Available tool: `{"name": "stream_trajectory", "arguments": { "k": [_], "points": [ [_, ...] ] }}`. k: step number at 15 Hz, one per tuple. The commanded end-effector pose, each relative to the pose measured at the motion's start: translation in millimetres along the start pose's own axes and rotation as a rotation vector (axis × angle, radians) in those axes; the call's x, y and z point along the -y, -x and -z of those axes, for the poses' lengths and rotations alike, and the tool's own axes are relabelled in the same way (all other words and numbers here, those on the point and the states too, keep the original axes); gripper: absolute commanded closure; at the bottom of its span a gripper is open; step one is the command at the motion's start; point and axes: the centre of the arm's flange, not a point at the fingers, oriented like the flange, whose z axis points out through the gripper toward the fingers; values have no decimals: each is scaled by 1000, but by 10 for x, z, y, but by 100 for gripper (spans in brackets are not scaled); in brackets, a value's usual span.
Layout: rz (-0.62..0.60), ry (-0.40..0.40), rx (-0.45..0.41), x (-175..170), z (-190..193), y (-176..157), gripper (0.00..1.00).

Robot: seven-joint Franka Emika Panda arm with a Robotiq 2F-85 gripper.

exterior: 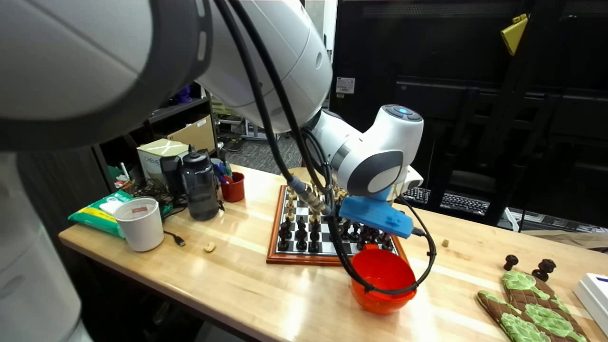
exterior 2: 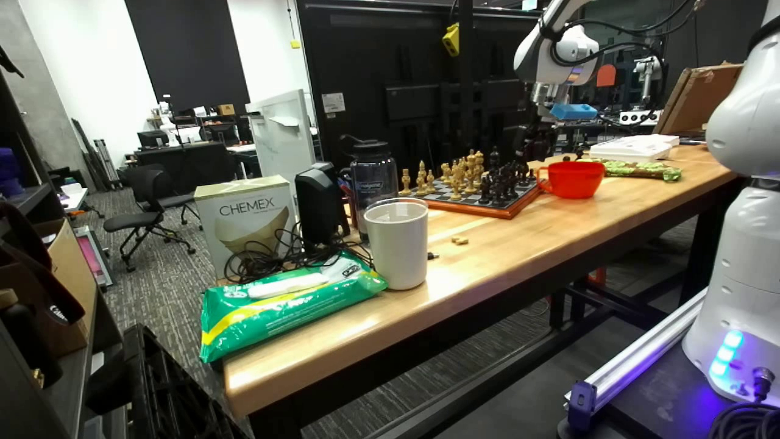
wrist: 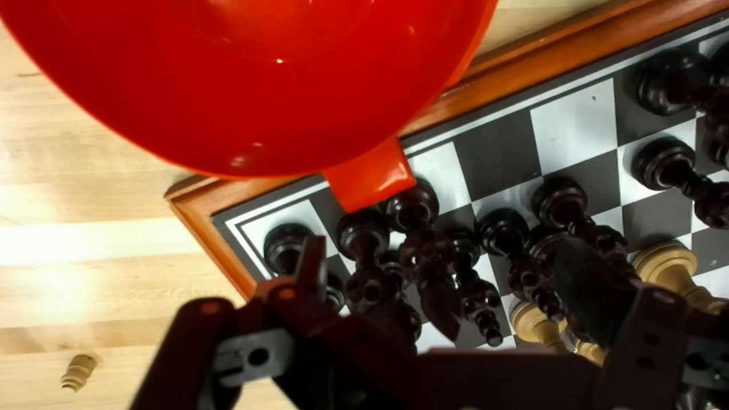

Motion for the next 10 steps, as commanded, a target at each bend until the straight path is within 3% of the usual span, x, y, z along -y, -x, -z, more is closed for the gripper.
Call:
{"name": "stream_trajectory", "arguments": {
  "k": [1,7,10],
  "points": [
    [-6,1,-20,-67,-4,-110,0],
    [-7,12,-25,-117,7,-208,1],
    [-9,12,-23,-143,-11,-227,29]
  ]
}}
